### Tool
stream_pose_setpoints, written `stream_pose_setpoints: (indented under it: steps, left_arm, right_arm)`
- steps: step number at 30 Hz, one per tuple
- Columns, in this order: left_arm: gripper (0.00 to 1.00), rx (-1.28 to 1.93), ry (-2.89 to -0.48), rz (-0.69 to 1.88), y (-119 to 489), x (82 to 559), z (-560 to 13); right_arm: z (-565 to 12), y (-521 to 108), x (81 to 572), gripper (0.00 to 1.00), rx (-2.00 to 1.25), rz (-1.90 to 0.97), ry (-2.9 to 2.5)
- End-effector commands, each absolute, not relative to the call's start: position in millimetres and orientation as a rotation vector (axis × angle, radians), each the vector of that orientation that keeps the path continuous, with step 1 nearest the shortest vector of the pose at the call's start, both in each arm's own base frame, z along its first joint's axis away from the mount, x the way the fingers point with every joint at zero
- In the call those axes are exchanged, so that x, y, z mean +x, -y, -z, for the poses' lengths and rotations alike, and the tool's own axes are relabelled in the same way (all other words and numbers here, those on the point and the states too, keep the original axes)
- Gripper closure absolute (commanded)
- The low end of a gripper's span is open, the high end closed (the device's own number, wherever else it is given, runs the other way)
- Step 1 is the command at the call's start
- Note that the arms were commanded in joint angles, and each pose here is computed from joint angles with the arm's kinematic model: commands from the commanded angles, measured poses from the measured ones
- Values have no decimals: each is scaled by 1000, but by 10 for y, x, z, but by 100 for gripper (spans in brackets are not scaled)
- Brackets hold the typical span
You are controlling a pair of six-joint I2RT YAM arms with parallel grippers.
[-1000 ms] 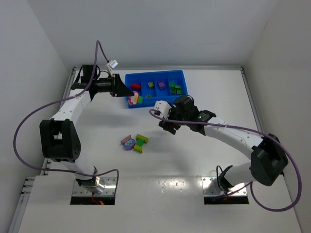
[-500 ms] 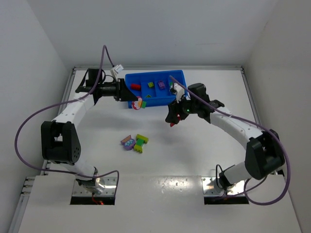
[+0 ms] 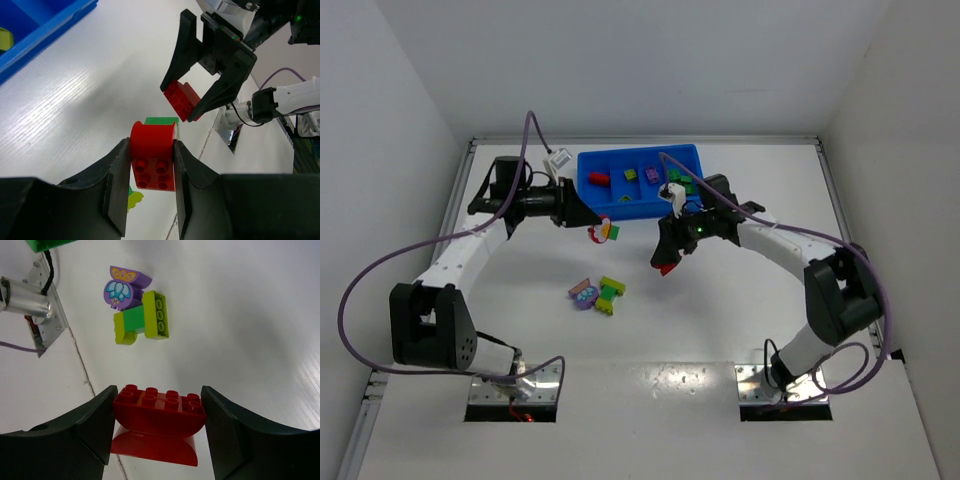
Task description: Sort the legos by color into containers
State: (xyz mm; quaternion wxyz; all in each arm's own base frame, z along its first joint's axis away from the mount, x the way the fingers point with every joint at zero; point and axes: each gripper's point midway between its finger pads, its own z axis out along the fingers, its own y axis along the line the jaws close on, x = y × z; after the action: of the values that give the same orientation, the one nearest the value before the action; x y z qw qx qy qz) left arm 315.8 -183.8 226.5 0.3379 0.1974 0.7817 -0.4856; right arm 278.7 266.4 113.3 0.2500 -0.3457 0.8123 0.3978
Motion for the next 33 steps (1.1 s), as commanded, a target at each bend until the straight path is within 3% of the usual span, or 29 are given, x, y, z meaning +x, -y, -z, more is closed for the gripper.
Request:
stream_pose_setpoints:
  steps: [1, 4, 7, 12, 15, 17, 20, 27, 33]
  left_arm:
    - [100, 578, -1966, 1265, 1874, 3070, -2402]
    - [100, 583, -1957, 1260, 1873, 3057, -2435]
    - [100, 583, -1957, 1260, 1870, 3033, -2429]
    - [100, 560, -1966, 1232, 1825, 3057, -2406]
    - [100, 559, -1973, 1221, 1816, 3061, -2386]
    - [100, 559, -1973, 1221, 1816, 3061, -2386]
    - [100, 549, -1984, 1238, 1796, 3035, -2353]
    - [100, 616, -1942, 1342, 1860, 2883, -2409]
    - [100, 650, -1907, 1376, 1886, 2870, -2492]
  right_arm:
    - [-1306, -2809, 2858, 94, -947, -1180, -2157]
    - [-1171, -2771, 3061, 100, -1013, -956, -2130]
    - [-946, -2601, 3340, 100, -1038, -623, -2168]
    - [-777, -2455, 3571, 100, -1042, -336, -2144]
    - [-737, -2509, 3532, 63, -1076, -325, -2138]
    - [-766, -2586, 3481, 33, -1087, -390, -2134]
    - [-944, -2749, 3394, 16, -1109, -575, -2095]
    - [-1699, -3138, 2910, 13, -1227, -1230, -1914]
    - [-2030, -3282, 2759, 13, -1181, -1473, -1853]
